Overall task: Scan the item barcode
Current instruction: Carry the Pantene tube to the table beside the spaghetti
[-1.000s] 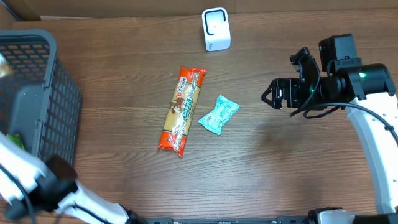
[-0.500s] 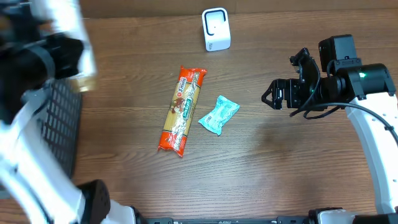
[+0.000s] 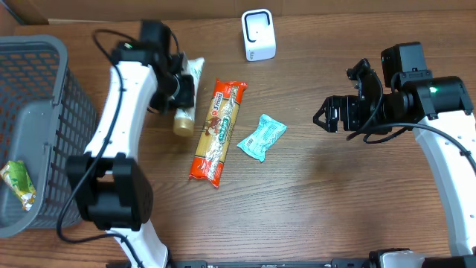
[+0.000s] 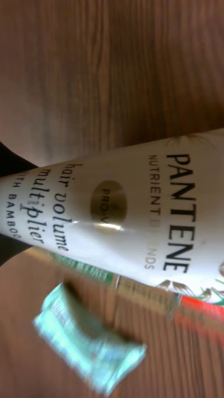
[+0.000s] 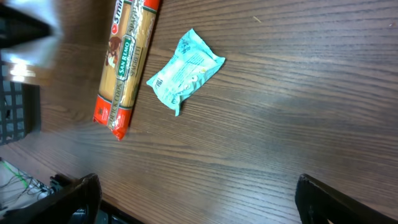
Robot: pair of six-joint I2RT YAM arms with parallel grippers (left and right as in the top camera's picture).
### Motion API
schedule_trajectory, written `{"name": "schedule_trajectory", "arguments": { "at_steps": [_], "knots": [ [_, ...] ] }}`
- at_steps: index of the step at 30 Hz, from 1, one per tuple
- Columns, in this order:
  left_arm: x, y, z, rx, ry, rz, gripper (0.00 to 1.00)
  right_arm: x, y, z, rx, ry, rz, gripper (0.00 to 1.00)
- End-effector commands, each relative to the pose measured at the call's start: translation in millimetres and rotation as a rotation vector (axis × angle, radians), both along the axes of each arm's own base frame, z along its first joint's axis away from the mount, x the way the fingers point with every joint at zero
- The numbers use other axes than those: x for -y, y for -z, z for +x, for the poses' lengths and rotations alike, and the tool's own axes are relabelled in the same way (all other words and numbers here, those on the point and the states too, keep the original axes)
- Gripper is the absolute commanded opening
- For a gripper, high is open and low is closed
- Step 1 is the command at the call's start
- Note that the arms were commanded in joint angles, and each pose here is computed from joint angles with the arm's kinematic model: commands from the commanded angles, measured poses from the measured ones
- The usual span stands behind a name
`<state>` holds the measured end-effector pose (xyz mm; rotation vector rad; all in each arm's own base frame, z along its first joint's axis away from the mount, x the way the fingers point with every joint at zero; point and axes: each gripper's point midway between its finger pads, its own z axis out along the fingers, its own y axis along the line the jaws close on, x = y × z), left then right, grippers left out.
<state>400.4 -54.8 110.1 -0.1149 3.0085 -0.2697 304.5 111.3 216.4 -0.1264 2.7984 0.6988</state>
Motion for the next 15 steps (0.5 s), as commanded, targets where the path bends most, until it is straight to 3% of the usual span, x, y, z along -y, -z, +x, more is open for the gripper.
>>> {"name": "schedule_trajectory", "arguments": {
  "at_steps": [1,10,15],
  "knots": [
    [-10,28,-7,-0.038,-0.045,0.042,0.04,-3,-8,2,0.036,-0.023,0.004,1.0],
    [-2,63,-32,-0.129,-0.052,0.04,0.04,-3,-8,3,0.042,-0.031,0.002,1.0],
    [25,71,-43,-0.173,-0.089,-0.041,0.05,-3,-8,2,0.04,-0.03,0.002,1.0]
  ]
}}
